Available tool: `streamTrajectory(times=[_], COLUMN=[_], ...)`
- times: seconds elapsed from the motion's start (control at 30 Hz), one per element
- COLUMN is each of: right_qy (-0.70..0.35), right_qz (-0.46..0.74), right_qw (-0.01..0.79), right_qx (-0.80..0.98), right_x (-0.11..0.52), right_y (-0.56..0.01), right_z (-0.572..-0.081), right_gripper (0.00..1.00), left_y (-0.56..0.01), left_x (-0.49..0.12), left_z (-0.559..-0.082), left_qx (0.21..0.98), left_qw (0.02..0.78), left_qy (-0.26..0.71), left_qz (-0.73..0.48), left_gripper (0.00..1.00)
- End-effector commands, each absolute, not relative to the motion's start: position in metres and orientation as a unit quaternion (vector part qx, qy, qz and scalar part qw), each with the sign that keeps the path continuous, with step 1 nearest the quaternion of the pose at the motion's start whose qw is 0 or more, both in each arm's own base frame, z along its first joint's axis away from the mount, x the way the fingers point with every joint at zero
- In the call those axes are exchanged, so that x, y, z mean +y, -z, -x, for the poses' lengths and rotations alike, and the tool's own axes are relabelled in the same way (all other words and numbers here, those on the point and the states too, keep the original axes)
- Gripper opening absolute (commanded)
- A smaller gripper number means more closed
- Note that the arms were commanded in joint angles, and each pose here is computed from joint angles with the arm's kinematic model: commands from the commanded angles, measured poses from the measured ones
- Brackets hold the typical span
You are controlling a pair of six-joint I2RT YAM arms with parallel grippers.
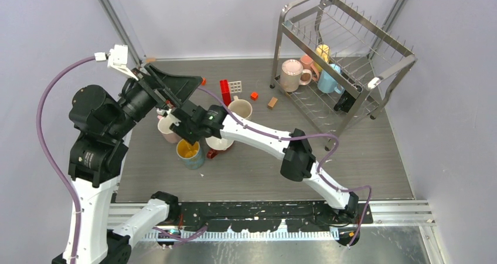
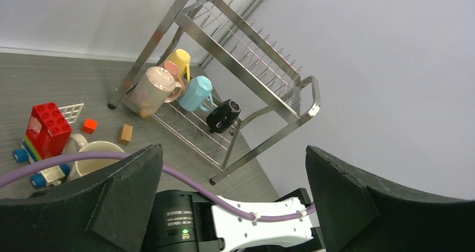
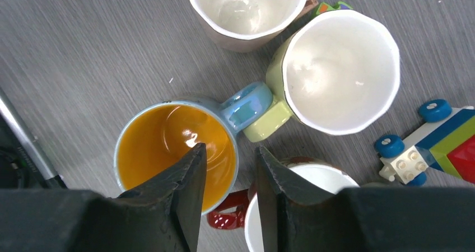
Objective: Unload the cups from the dish rack
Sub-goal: Place the cup at the center of the board, then move the cup to the dish rack.
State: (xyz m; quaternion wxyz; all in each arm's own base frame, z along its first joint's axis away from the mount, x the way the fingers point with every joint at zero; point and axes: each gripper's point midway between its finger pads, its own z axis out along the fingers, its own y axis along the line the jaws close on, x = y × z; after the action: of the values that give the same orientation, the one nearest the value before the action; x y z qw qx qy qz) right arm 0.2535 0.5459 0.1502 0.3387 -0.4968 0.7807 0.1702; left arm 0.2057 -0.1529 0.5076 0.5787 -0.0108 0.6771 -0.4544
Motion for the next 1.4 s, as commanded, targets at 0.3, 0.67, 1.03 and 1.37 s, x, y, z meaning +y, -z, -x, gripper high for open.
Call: streamTrajectory(times=[0.3,0.67,1.03,1.37], right_qy=[-0.231,-0.201,-0.167,-0.184], right_qz=[0.392,0.263,0.147,0.089], right_qw=[0.436,0.488,0.542,0.592], right_qx=[0.776,0.808,0.810,0.780], right_x=[0.505,0.410,0.309,0.234], right_y=[-0.289,-0.345,-0.400,-0.455], right_z=[-0.246,-0.263,-0.257,-0.232], right_gripper=[0.51,0.60,0.68,0.94], left_y=[-0.571,-0.583,-0.544,-0.476], left_x=[-0.157,-0.153,-0.161,-0.173], left_z=[-0.189,-0.173,-0.205,-0.261], left_qx=[0.603,0.580,0.612,0.670], left_qw=[0.617,0.631,0.608,0.567], left_qy=[0.505,0.515,0.506,0.478], left_qz=[-0.019,-0.021,-0.007,0.026], left_gripper=[1.00,1.00,1.00,1.00])
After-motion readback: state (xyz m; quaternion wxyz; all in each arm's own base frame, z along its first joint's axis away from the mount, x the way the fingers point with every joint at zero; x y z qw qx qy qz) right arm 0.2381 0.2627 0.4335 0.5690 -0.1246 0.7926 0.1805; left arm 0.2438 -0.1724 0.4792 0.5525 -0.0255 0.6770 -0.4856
